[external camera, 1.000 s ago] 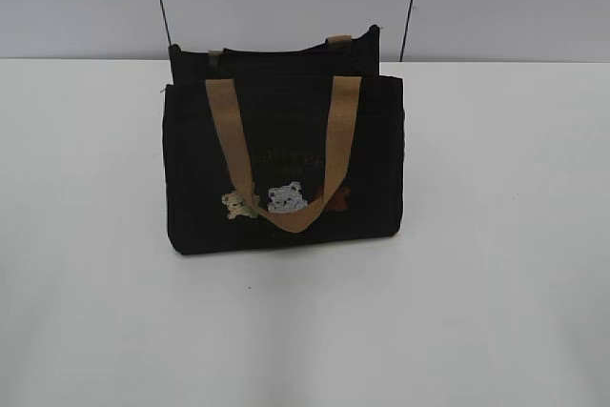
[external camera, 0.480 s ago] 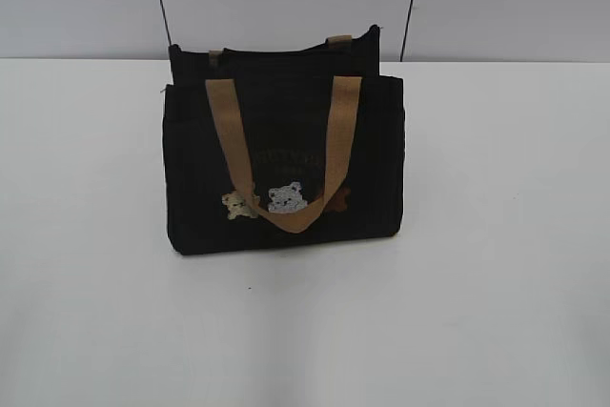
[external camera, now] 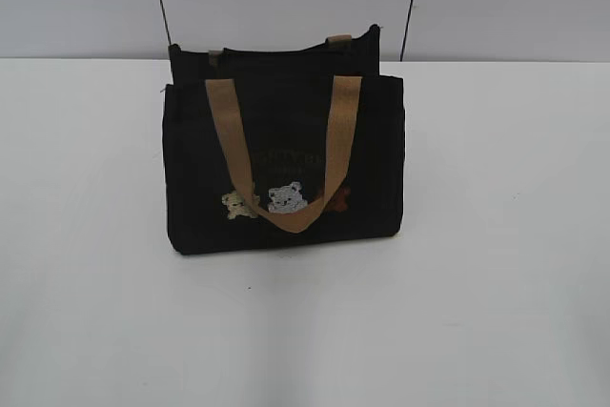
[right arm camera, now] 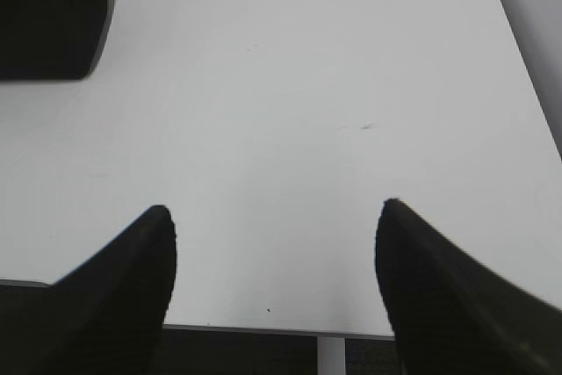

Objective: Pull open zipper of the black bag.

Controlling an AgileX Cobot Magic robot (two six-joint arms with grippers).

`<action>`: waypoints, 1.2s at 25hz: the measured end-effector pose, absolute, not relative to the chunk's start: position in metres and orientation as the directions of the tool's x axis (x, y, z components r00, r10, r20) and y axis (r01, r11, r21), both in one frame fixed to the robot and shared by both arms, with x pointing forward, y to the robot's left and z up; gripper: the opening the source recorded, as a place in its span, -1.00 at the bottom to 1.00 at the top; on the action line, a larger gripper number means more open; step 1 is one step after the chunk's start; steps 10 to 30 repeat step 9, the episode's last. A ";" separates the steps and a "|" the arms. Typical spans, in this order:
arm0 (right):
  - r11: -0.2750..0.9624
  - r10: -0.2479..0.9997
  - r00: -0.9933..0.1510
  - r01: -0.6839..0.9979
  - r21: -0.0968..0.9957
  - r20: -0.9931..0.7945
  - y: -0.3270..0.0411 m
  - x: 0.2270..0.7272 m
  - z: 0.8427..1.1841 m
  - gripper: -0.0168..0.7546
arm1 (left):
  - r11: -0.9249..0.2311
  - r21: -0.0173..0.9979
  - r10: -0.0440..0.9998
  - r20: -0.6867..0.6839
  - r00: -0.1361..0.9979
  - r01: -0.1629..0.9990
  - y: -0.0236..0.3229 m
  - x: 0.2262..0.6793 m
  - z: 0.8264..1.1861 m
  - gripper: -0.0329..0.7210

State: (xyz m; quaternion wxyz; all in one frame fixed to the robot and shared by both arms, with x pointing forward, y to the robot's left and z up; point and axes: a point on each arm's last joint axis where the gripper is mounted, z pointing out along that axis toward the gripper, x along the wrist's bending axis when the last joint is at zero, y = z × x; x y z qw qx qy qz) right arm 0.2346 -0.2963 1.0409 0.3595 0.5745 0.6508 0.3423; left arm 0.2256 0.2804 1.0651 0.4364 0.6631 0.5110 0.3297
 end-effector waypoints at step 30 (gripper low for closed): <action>0.105 0.994 -0.081 0.502 0.859 -0.075 -0.296 0.235 1.041 0.44 | -0.097 0.916 0.965 -0.009 0.260 0.390 0.280 0.226 1.065 0.23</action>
